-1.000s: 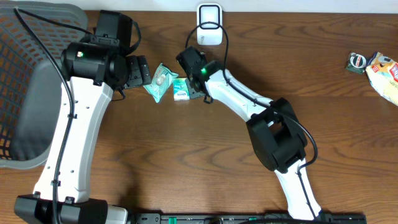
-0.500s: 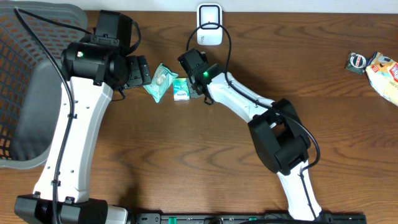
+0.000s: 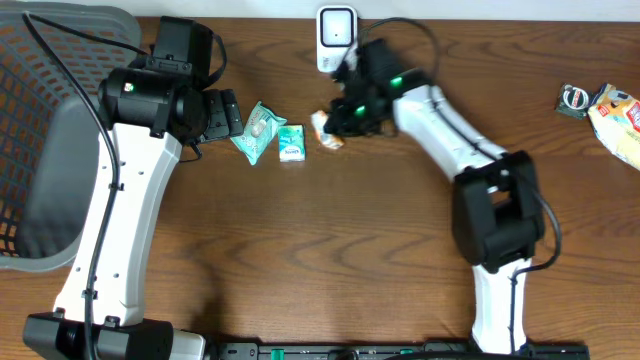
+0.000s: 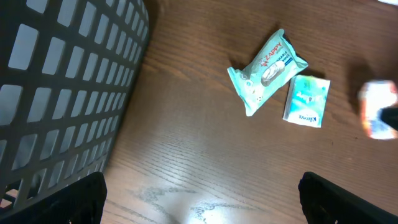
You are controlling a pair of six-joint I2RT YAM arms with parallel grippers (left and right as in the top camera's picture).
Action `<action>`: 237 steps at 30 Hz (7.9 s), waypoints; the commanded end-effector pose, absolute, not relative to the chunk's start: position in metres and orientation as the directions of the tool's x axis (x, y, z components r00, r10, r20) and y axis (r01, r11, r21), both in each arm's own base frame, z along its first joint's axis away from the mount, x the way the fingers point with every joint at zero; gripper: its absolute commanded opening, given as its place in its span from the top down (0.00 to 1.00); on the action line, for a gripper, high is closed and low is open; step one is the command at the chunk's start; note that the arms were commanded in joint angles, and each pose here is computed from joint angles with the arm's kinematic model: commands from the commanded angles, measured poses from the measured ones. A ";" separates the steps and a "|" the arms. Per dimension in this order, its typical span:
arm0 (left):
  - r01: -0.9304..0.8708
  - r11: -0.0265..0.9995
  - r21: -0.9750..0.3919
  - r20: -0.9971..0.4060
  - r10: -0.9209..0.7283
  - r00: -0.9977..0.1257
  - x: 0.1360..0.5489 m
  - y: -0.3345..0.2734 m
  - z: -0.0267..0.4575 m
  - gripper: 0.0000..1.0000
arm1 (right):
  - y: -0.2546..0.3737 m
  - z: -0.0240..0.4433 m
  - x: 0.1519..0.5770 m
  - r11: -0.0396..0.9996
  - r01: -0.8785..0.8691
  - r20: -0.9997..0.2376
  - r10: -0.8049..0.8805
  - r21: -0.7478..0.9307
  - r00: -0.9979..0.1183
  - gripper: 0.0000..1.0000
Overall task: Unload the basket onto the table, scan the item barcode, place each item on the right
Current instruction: 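Lift the orange pack off the table with the right gripper, then carry the pack right and set it down mid-table, then lower the right gripper onto the orange pack and regrasp it, then lift the orange pack and hold it raised mid-table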
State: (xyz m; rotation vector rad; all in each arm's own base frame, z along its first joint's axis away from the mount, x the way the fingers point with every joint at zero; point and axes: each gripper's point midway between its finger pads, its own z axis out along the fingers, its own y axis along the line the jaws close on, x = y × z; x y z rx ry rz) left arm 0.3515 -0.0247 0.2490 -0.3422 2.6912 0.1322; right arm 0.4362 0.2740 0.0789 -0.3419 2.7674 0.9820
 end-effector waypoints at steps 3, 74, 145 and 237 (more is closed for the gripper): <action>-0.272 0.961 0.048 -0.422 -0.228 -0.877 0.351 -0.022 0.249 0.02 | 0.264 0.113 0.419 0.484 -0.309 -0.245 -0.192 0.818 -0.950 0.99; -0.272 0.961 0.048 -0.422 -0.228 -0.877 0.351 -0.022 0.249 0.02 | 0.156 0.032 0.405 0.876 -0.166 -0.210 -0.076 0.453 -0.975 0.19; -0.272 0.961 0.048 -0.422 -0.228 -0.877 0.351 -0.022 0.249 0.02 | 0.199 0.020 0.385 0.654 -0.235 -0.186 -0.146 0.719 -0.972 0.99; -0.272 0.961 0.048 -0.422 -0.228 -0.877 0.351 -0.022 0.249 0.02 | 0.216 0.175 0.406 -0.048 -0.641 -0.643 -0.078 0.766 -0.762 0.99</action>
